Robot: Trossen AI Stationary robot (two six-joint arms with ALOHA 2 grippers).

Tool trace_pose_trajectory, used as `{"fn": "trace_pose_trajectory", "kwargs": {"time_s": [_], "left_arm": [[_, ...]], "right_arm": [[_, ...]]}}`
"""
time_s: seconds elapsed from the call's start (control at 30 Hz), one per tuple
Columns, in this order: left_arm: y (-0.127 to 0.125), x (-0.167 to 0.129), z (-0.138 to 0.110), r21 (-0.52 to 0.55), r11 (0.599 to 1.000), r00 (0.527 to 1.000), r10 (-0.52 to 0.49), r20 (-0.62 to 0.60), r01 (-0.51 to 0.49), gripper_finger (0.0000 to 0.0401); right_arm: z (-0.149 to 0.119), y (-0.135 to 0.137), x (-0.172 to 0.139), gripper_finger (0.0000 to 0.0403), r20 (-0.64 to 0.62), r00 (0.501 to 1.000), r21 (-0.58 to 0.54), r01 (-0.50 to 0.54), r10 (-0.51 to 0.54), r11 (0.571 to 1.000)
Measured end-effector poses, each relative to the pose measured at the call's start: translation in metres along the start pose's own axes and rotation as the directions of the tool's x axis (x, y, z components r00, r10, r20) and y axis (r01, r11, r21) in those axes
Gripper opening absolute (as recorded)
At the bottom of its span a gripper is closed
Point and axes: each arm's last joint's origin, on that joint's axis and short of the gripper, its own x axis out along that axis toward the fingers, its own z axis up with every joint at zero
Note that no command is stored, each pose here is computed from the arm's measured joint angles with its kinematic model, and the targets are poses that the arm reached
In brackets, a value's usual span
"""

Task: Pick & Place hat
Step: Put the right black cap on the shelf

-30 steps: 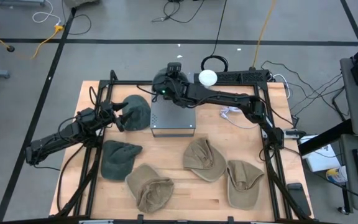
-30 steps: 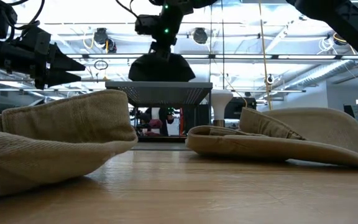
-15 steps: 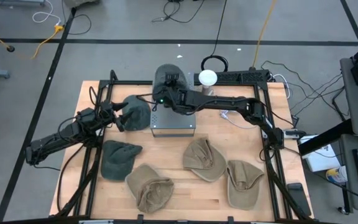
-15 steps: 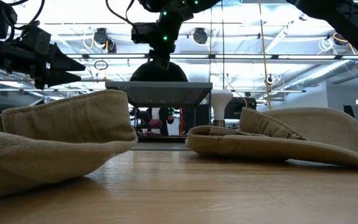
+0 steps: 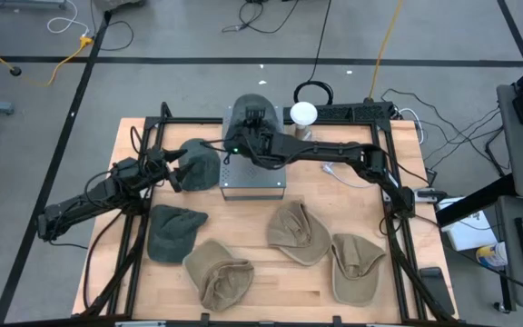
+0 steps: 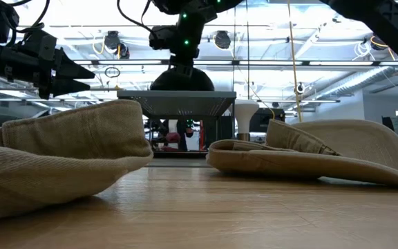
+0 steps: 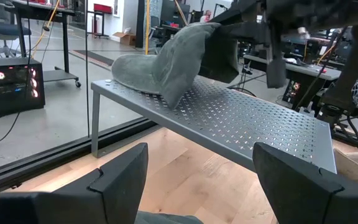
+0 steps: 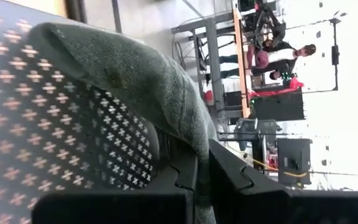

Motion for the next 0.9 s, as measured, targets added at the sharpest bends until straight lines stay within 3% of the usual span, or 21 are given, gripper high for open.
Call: {"fn": "trace_pose_trajectory", "kwargs": {"time_s": [0.17,0.47,0.9], "left_arm": [[0.000,0.000,0.000,0.000,1.000,1.000,0.000,0.000,0.000,0.0294],[0.000,0.000,0.000,0.000,1.000,1.000,0.000,0.000,0.000,0.0294],[0.000,0.000,0.000,0.000,1.000,1.000,0.000,0.000,0.000,0.0294]], "right_arm": [[0.003,0.004,-0.005,0.0020,0.050,0.997,-0.014,-0.062,0.062,0.998],[0.002,0.006,-0.007,0.0077,0.043,0.997,-0.047,-0.062,0.064,0.997],[0.005,-0.001,-0.022,0.0159,0.051,0.998,-0.014,-0.020,0.021,1.000]]}}
